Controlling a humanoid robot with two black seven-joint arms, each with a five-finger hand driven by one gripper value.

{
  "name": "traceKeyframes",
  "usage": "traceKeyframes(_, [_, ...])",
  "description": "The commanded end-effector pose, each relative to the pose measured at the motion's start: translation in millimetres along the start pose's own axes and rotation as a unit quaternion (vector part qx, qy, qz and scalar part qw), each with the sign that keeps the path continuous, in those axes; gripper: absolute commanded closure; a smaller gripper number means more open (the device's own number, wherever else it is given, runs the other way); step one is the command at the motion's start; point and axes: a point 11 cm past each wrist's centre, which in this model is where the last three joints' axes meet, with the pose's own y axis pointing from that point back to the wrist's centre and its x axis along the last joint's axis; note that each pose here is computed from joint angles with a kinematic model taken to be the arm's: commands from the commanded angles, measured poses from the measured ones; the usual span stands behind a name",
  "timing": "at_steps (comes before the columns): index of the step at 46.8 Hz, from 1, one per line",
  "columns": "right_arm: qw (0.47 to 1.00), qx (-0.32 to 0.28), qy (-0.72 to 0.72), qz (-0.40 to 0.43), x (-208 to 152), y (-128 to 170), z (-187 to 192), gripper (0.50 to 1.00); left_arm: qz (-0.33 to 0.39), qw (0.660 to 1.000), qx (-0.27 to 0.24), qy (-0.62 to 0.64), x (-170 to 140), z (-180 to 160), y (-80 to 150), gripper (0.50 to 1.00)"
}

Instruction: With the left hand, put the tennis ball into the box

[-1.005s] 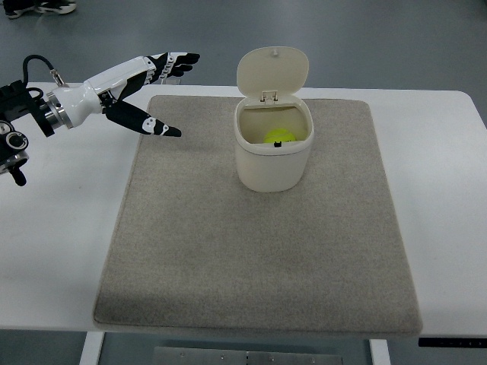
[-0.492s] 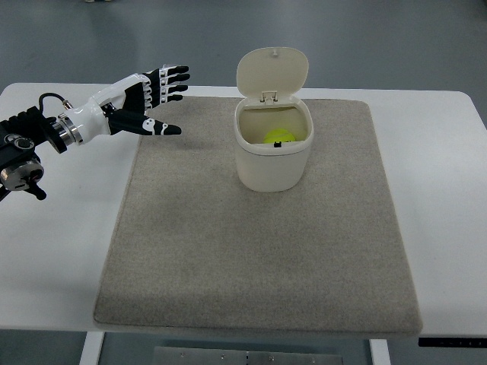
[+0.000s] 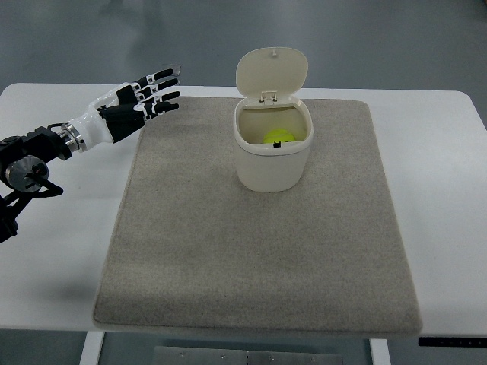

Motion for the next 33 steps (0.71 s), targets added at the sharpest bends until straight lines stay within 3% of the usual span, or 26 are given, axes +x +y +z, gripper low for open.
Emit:
traceKeyframes(1, [1.0, 0.0, -0.001, 0.0, 0.0, 0.0, 0.1, 0.589, 0.01, 0.998, 0.002, 0.056, 5.7, -2.8, 2.7, 0.504])
traceKeyframes(10, [1.0, 0.0, 0.0, 0.0, 0.0, 0.0, 0.1, 0.587, 0.008, 0.991, -0.008, 0.135, 6.9, -1.1, 5.1, 0.504])
traceKeyframes(33, [1.0, 0.0, 0.0, 0.0, 0.0, 0.0, 0.1, 0.589, 0.023, 0.993, -0.016, 0.116, 19.4, 17.5, 16.6, 0.504])
